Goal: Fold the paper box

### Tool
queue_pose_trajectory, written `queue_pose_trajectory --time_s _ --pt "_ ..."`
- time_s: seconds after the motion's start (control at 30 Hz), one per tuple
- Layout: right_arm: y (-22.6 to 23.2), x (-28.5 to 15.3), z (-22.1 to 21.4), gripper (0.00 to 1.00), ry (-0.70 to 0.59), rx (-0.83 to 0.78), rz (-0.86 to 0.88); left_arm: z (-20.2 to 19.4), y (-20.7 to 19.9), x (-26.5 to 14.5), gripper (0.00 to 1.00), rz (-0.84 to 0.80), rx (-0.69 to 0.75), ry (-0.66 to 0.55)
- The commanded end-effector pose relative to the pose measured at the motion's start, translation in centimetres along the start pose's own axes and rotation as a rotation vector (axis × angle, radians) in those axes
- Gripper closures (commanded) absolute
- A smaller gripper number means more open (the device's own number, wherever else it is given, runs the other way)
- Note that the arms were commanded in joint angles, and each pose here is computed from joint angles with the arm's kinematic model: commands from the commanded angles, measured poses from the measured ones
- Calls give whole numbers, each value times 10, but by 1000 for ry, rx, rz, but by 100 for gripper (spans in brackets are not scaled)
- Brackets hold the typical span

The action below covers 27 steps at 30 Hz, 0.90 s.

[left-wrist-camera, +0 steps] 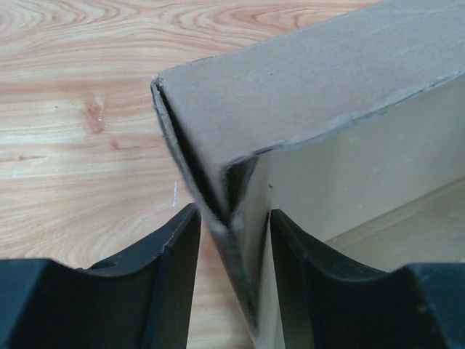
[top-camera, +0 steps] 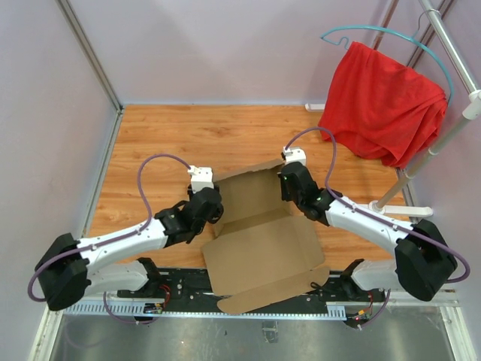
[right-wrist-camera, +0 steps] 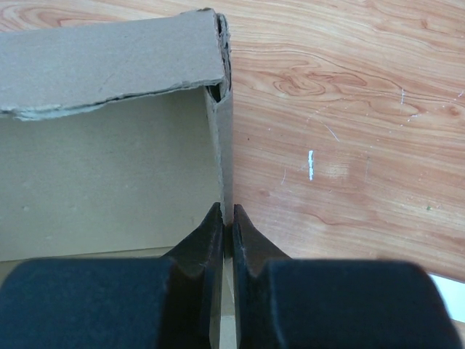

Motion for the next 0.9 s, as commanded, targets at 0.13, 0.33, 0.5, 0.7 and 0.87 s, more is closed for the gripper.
queue_pose_trajectory --time_s 0.13,0.33,0.5,0.7,0.87 --pt "17 2 14 99 7 -8 51 30 -8 -29 52 -164 -148 -126" --pt "23 4 27 99 35 -63 54 28 -1 -29 51 -112 -130 -103" --pt "25 -4 41 94 4 -110 75 18 1 -20 100 -43 -103 -54" --pt "28 -22 49 13 -40 -188 184 13 4 -12 100 45 -131 -39" --pt "32 -52 48 10 -131 -167 367 10 -2 -4 100 73 -162 -2"
Point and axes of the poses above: each gripper's point midway between its finger pads, its own x axis out along the fingers, its own y axis along the line the jaws close on, z = x × y, the point moved 6 cm from there along -x, back along the fingers, and after that the axes turned 13 degrees about x, right-handed, at the moved point
